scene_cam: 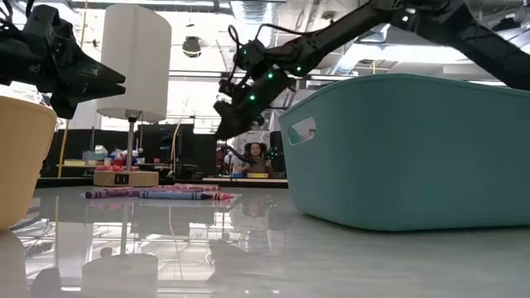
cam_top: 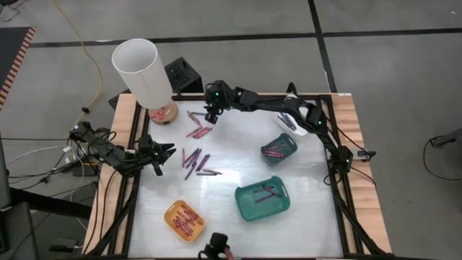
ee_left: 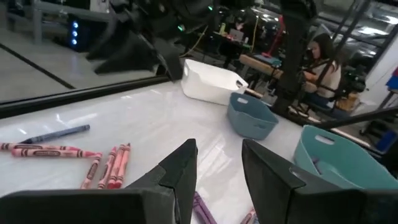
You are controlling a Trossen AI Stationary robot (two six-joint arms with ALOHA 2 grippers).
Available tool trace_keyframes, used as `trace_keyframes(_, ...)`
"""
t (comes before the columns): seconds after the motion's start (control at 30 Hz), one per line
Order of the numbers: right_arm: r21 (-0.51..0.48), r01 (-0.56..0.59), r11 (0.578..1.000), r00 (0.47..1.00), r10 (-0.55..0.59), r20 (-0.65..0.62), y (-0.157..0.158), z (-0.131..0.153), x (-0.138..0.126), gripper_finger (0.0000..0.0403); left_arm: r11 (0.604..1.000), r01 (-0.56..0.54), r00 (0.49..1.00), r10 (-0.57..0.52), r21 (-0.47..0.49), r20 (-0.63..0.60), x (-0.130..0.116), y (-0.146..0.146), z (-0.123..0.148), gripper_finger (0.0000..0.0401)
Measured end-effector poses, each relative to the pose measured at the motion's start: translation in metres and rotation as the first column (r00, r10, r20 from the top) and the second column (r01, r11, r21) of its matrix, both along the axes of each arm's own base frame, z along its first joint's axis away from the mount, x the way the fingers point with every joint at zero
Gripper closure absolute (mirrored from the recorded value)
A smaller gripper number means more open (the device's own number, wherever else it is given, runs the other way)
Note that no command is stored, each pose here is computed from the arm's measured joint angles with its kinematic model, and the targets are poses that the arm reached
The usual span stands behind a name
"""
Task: Sort crayons
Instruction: Put the blue crayon into the white bin
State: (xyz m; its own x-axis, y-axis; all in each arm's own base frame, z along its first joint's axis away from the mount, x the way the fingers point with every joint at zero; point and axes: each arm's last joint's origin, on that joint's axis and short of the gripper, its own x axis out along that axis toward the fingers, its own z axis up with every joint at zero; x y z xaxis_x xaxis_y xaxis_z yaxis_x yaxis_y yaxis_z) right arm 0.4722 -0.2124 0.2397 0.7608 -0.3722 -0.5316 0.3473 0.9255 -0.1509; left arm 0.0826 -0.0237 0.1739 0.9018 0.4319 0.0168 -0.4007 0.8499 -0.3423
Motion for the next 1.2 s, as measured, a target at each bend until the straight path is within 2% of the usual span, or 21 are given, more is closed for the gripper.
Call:
trace_keyframes(0.07, -0.006, 0.003, 1.0, 1.0, -0.003, 0.006, -0.007, 0.001, 0.007, 0.0229, 1.0, -0.012, 1.0, 0.012, 0.002, -0.003, 0.0, 0.0, 0.0, 0.0284)
trace_keyframes(0.13, 0.007, -0.011, 1.0, 0.996, 0.011, -0.086, -0.01, -0.006, 0.012, 0.0229, 1.0, -0.017, 1.0, 0.017, 0.002, -0.001, 0.0, 0.0, 0.0, 0.0284)
trace_keyframes(0.23, 0.016, -0.036, 0.999, 0.987, 0.038, -0.155, -0.012, -0.009, 0.024, 0.0232, 1.0, -0.023, 1.0, 0.023, 0.006, -0.004, 0.0, 0.001, 0.0, 0.0284)
trace_keyframes(0.33, -0.004, -0.068, 0.998, 0.983, 0.066, -0.172, -0.012, -0.009, 0.032, 0.0234, 1.0, -0.025, 1.0, 0.025, 0.005, -0.005, 0.0, 0.001, 0.0, 0.0284)
trace_keyframes(0.5, 0.021, -0.06, 0.998, 0.97, 0.063, -0.236, -0.014, -0.02, 0.024, 0.0234, 1.0, -0.001, 1.0, 0.001, 0.01, -0.009, 0.0, 0.0, -0.001, 0.0284)
trace_keyframes(0.77, 0.017, -0.04, 0.999, 0.981, 0.043, -0.189, -0.019, -0.018, 0.026, 0.0234, 1.0, -0.003, 1.0, 0.003, 0.01, -0.01, 0.0, 0.0, -0.001, 0.0284)
trace_keyframes(0.83, 0.027, -0.04, 0.999, 0.981, 0.044, -0.191, -0.02, -0.023, 0.027, 0.0234, 1.0, -0.003, 1.0, 0.003, 0.01, -0.01, 0.0, 0.0, -0.001, 0.0284)
trace_keyframes(0.97, 0.05, -0.047, 0.998, 0.958, 0.059, -0.28, -0.02, -0.045, 0.027, 0.0234, 1.0, -0.005, 1.0, 0.005, 0.01, -0.01, 0.0, 0.0, -0.001, 0.0284)
trace_keyframes(1.2, 0.059, -0.048, 0.997, 0.955, 0.063, -0.288, -0.019, -0.042, 0.025, 0.0234, 1.0, -0.004, 1.0, 0.005, 0.008, -0.009, 0.0, 0.0, -0.001, 0.0284)
